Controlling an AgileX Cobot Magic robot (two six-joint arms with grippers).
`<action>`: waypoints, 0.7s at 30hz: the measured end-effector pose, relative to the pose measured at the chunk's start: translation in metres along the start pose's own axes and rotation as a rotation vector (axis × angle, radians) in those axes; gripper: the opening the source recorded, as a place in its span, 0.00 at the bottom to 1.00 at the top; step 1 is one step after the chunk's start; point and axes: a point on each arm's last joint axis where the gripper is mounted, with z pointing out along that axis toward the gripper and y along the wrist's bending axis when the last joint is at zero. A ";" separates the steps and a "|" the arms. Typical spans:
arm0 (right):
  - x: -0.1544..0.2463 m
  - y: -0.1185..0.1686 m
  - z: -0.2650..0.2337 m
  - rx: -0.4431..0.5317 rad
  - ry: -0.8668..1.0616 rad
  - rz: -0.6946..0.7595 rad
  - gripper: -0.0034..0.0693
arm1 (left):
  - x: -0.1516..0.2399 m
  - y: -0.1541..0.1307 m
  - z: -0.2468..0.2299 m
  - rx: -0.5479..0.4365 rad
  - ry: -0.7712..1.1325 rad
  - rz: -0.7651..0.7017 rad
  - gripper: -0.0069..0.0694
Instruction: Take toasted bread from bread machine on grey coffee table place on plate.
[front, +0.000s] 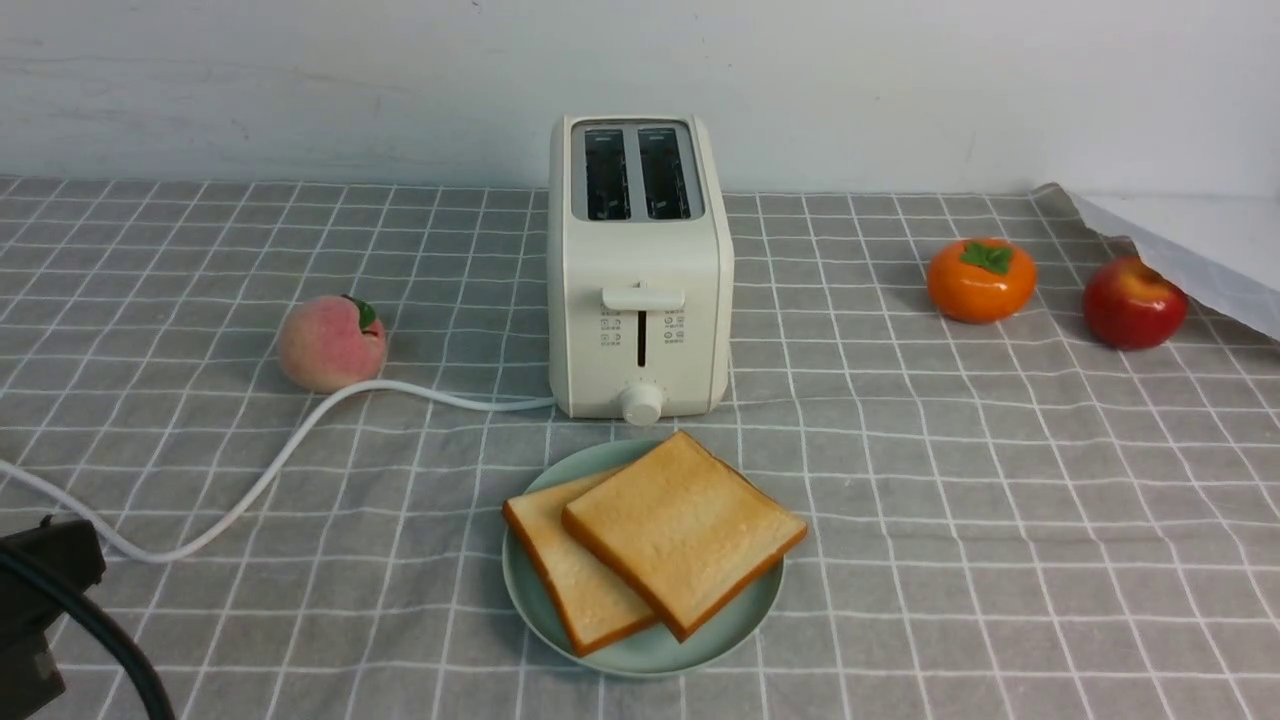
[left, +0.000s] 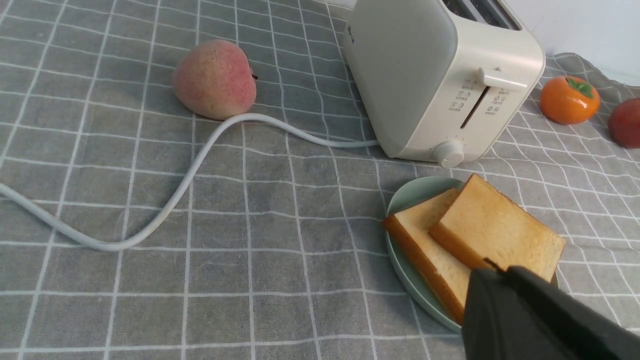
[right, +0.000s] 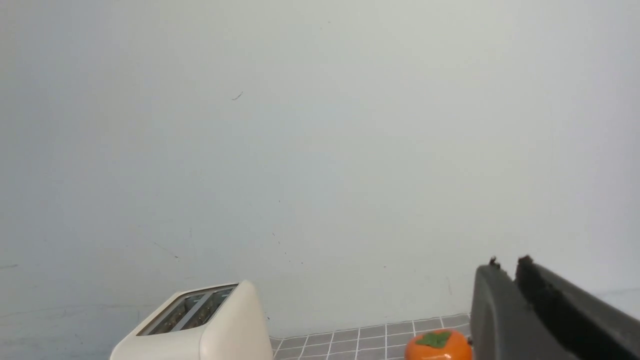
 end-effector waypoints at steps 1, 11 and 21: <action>0.000 0.000 0.000 0.000 -0.001 0.000 0.12 | 0.000 0.000 0.000 0.000 0.000 0.000 0.07; 0.000 0.000 0.000 0.000 -0.001 0.000 0.15 | 0.013 0.008 -0.002 -0.018 -0.059 0.025 0.07; 0.000 0.000 0.000 0.000 -0.001 0.000 0.16 | 0.106 0.054 0.001 -0.070 -0.228 0.032 0.07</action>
